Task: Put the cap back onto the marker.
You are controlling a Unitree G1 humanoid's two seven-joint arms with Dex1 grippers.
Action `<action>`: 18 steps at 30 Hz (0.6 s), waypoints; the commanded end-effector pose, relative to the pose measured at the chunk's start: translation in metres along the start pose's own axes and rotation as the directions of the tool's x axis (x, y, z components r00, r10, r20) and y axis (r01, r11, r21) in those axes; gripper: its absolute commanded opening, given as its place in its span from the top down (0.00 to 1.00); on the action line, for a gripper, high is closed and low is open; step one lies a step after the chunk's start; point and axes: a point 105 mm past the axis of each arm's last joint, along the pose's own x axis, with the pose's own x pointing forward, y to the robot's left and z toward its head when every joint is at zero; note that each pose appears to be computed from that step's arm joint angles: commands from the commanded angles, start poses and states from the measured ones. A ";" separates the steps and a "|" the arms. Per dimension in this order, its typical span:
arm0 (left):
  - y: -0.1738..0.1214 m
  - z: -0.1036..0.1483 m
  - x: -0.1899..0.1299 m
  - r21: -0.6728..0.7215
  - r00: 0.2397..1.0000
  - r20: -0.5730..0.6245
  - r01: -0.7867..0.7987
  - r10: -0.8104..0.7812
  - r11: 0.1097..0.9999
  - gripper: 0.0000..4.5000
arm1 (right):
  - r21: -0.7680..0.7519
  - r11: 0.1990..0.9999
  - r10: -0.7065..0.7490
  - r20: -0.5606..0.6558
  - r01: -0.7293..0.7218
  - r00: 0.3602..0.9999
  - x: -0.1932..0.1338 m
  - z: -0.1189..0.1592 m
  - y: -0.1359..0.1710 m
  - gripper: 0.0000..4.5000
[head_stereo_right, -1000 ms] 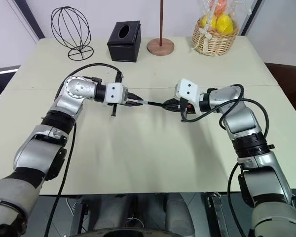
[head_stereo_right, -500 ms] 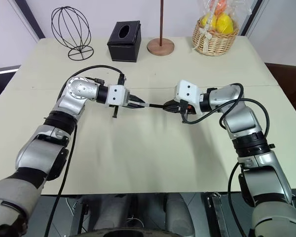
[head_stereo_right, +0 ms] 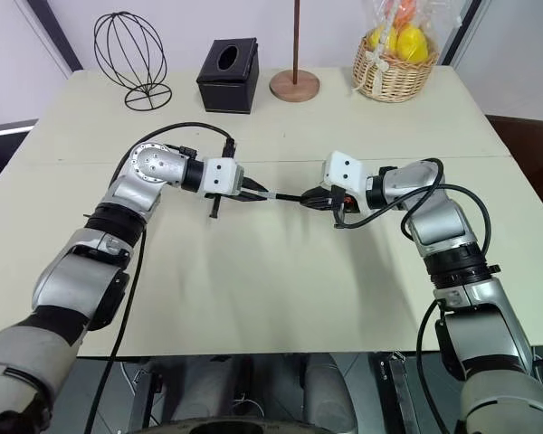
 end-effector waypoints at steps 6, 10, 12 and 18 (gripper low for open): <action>0.005 -0.001 -0.005 0.005 1.000 -0.017 -0.016 0.016 1.000 0.99 | -0.015 0.995 -0.103 0.025 0.103 0.994 -0.014 0.007 -0.018 1.00; 0.003 -0.005 -0.007 -0.019 0.999 -0.033 0.003 -0.004 1.000 0.51 | -0.012 0.994 -0.107 0.024 0.108 0.994 -0.015 0.006 -0.018 1.00; 0.006 -0.005 -0.009 -0.016 0.999 -0.035 -0.021 0.021 1.000 0.51 | -0.007 0.994 -0.110 0.021 0.110 0.994 -0.016 0.004 -0.018 1.00; 0.016 -0.010 -0.019 -0.012 0.994 -0.069 -0.088 0.087 0.996 0.51 | 0.016 0.994 -0.111 0.001 0.111 0.994 -0.017 -0.005 -0.015 1.00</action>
